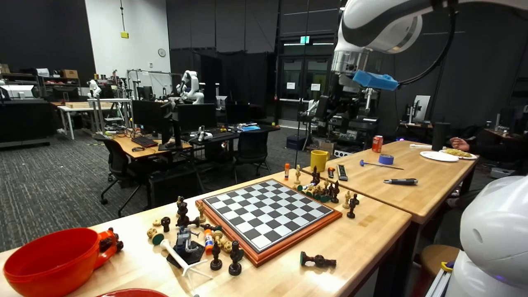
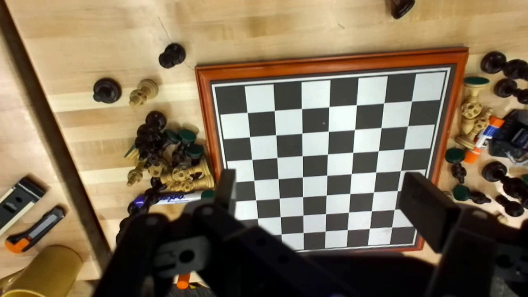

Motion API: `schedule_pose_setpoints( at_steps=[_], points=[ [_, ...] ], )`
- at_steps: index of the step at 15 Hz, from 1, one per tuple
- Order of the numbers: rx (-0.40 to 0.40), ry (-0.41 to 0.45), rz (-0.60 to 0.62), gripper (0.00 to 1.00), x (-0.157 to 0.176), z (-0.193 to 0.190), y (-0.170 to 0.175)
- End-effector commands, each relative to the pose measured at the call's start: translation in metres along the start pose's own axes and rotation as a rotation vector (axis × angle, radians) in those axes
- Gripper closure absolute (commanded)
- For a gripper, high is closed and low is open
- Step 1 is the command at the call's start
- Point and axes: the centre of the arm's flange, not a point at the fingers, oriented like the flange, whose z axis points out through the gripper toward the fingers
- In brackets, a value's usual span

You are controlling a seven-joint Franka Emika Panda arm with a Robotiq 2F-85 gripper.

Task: Put a light brown chess piece on the board

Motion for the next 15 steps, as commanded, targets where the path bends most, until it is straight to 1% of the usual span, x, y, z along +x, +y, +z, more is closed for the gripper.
schedule_pose_setpoints(
  at_steps=[1, 3, 4, 7, 10, 15],
  points=[
    [-0.016, 0.05, -0.026, 0.0, 0.042, -0.008, 0.016],
    [-0.037, 0.078, -0.019, 0.0, 0.062, -0.014, 0.024],
    [-0.014, 0.064, -0.009, 0.0, 0.037, -0.005, 0.013],
    [-0.024, 0.069, -0.006, 0.0, 0.055, -0.007, 0.02],
    [-0.025, 0.067, -0.008, 0.0, 0.058, -0.006, 0.02],
    [-0.024, 0.021, 0.009, 0.0, 0.103, -0.012, 0.033]
  ],
)
